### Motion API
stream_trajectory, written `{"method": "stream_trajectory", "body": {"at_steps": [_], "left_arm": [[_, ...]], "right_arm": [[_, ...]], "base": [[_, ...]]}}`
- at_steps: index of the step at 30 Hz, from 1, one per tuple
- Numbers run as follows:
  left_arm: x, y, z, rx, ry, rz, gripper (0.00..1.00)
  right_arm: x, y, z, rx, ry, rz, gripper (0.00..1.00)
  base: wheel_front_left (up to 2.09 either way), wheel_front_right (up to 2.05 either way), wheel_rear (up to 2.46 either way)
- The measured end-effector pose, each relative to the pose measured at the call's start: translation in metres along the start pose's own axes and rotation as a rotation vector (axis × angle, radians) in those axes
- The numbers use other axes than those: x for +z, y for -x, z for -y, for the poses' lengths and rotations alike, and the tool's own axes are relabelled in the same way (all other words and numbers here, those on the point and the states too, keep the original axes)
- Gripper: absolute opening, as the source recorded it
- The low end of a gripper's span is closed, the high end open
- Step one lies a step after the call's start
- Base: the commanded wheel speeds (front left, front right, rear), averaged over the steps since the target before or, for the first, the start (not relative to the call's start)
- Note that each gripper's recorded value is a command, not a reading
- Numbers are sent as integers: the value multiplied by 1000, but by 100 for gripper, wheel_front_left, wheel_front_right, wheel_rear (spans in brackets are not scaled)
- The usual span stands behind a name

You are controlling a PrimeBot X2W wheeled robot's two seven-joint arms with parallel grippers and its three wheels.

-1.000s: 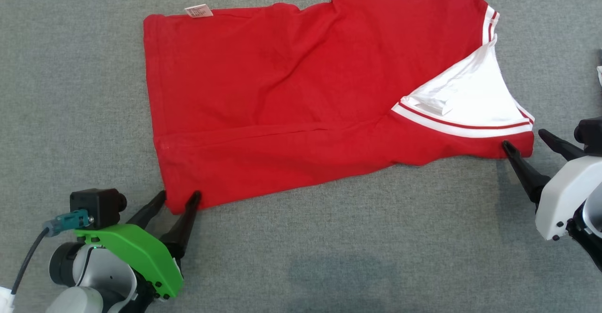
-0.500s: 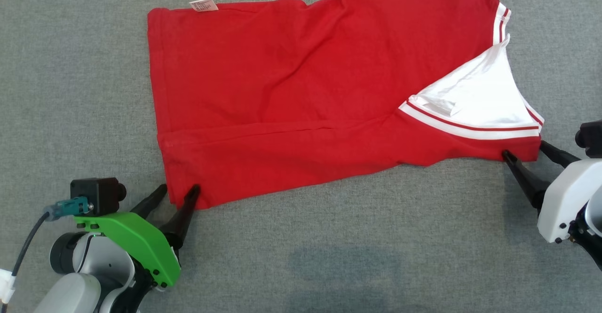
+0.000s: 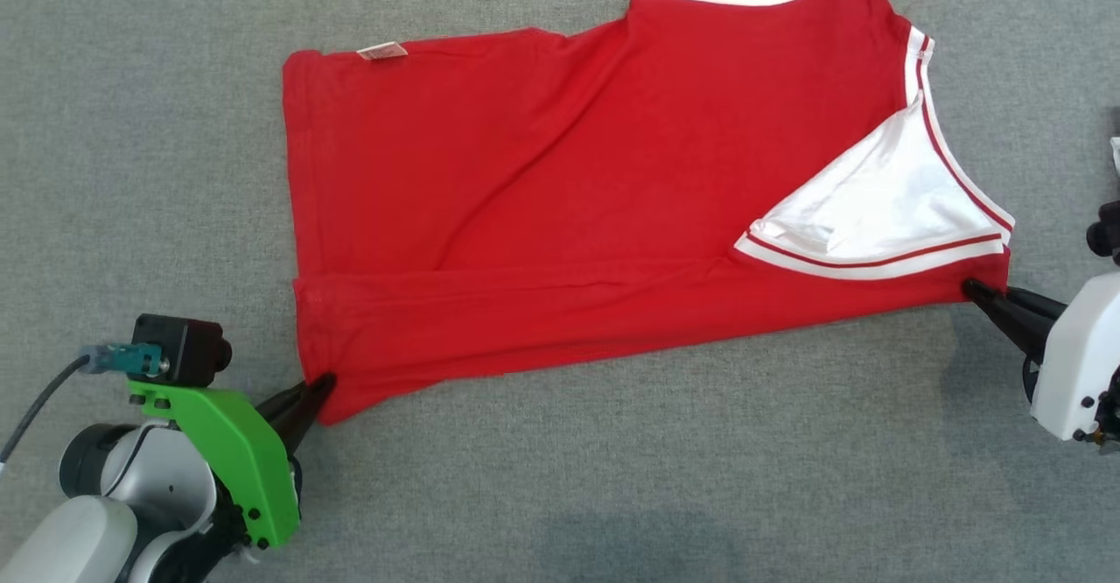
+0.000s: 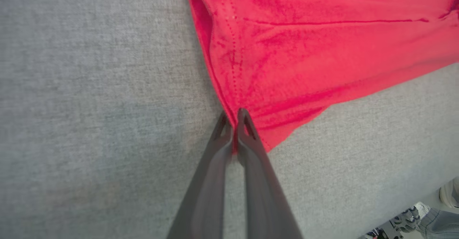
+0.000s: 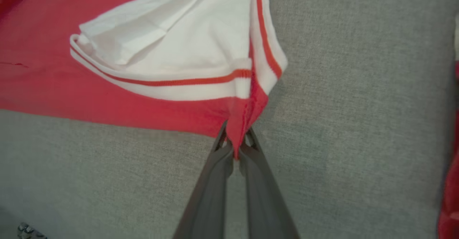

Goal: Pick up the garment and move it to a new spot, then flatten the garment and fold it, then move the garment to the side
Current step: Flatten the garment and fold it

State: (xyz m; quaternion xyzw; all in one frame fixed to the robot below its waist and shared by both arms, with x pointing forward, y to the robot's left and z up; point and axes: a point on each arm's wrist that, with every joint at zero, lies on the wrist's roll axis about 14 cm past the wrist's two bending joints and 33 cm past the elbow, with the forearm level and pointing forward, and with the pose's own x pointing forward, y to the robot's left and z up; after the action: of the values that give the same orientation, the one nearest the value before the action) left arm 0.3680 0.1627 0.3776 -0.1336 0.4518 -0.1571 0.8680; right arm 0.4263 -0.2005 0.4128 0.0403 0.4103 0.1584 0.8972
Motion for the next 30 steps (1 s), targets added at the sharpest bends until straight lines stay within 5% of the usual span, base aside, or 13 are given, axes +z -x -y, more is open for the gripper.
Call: {"method": "stream_trajectory", "body": {"at_steps": [11, 21, 22, 23, 24, 30], "left_arm": [[-8, 37, 18, -60, 48, -5, 0], [-41, 25, 21, -77, 152, -82, 0], [-42, 23, 20, -73, 155, -85, 42], [-42, 20, 17, -64, 161, -80, 84], [-40, 19, 16, -57, 164, -73, 100], [-12, 21, 0, -15, 110, 4, 100]], "right_arm": [[-37, 55, 10, -39, -99, -108, 0], [-71, 36, -1, -16, -160, -175, 0], [-70, 33, -1, -17, -155, -170, 34], [-62, 28, 3, -28, -142, -141, 100], [-61, 26, 5, -37, -134, -137, 100], [-31, 24, 24, -88, -67, -90, 100]], "base": [[0, 0, 0], [0, 0, 0], [0, 0, 0], [0, 0, 0], [0, 0, 0], [0, 0, 0]]}}
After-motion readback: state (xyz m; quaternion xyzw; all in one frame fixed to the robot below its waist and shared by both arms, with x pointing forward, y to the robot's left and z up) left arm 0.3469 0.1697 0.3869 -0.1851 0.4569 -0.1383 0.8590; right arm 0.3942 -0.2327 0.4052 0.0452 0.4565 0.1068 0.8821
